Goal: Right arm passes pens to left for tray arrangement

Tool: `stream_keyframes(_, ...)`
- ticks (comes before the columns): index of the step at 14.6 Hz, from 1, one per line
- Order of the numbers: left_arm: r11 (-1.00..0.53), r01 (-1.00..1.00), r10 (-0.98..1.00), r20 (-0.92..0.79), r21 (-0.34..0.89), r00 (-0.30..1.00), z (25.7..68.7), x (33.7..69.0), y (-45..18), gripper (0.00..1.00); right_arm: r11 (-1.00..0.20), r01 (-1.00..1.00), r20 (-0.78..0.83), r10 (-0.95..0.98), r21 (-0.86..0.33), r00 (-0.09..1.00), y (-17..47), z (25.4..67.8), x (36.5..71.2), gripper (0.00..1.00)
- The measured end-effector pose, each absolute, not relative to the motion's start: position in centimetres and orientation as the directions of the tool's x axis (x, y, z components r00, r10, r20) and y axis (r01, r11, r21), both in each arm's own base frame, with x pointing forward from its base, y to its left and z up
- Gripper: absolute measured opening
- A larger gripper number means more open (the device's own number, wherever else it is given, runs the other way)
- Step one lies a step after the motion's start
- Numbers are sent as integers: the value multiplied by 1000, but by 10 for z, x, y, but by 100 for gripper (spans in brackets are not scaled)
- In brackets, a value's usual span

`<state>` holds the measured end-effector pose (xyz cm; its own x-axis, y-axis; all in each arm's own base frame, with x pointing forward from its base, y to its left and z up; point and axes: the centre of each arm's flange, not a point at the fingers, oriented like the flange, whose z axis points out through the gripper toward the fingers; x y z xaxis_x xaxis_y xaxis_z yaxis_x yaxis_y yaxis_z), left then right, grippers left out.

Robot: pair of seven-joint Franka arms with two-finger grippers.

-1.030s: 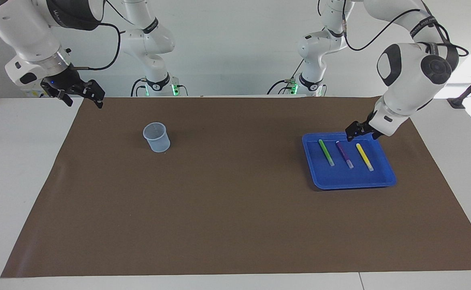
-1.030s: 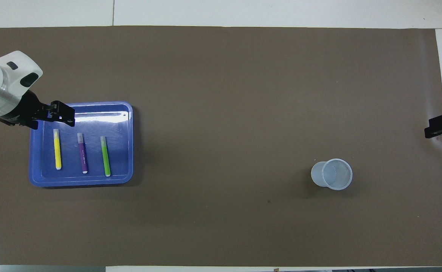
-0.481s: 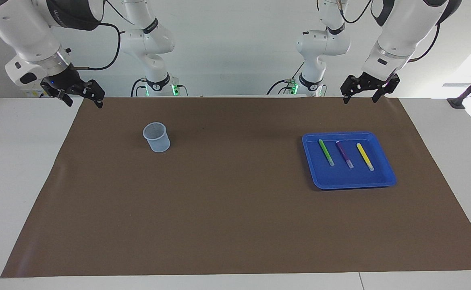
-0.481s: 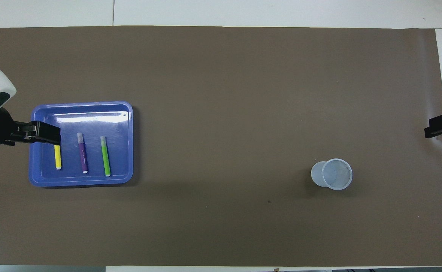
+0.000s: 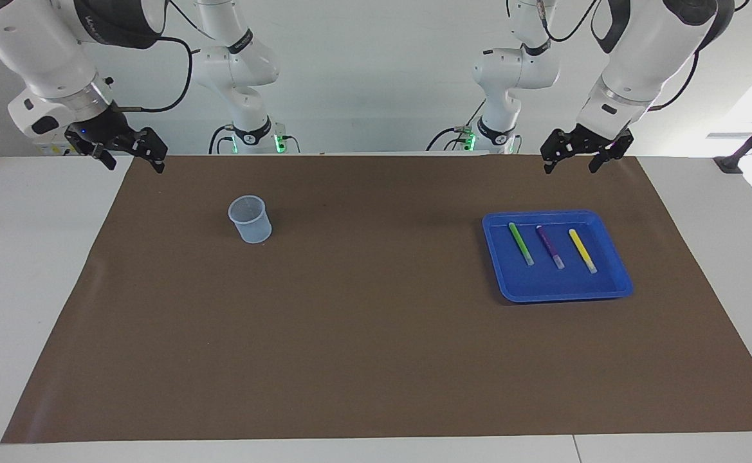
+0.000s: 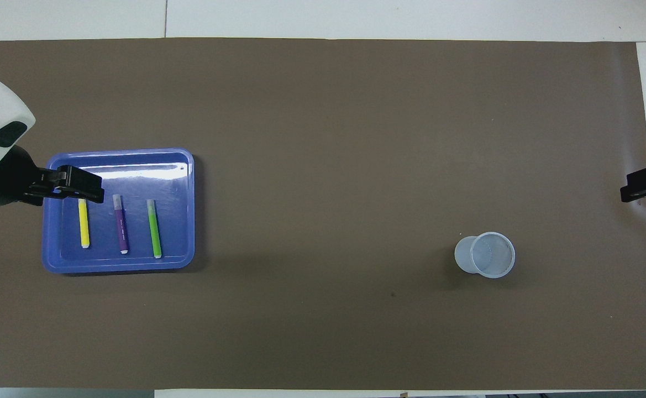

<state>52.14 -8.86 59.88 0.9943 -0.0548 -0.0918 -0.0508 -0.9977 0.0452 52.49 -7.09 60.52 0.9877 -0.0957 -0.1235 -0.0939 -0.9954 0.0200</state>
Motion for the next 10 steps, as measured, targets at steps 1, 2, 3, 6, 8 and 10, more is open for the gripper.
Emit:
stream_keyframes(1,-998,-53,-57,-92,45,994,601,521,-90,100,-995,-94,-124,-96,20,988,-71,605,525,100)
stream_keyframes(2,-998,-55,-59,-92,43,994,602,521,-90,100,-995,-94,-124,-96,20,988,-71,605,525,100)
stream_keyframes(3,-998,-58,-61,-91,34,994,602,521,-90,100,-995,-94,-124,-96,20,988,-71,605,525,100)
stream_keyframes(6,-998,-63,-64,-88,10,994,603,521,-89,100,-995,-94,-124,-96,20,988,-71,605,525,100)
stream_keyframes(8,-998,-64,-65,-84,10,994,604,521,-90,100,-995,-94,-124,-96,20,988,-71,605,525,100)
stream_keyframes(10,-998,-64,-64,-81,11,995,606,521,-90,100,-995,-94,-124,-96,20,988,-71,605,525,100)
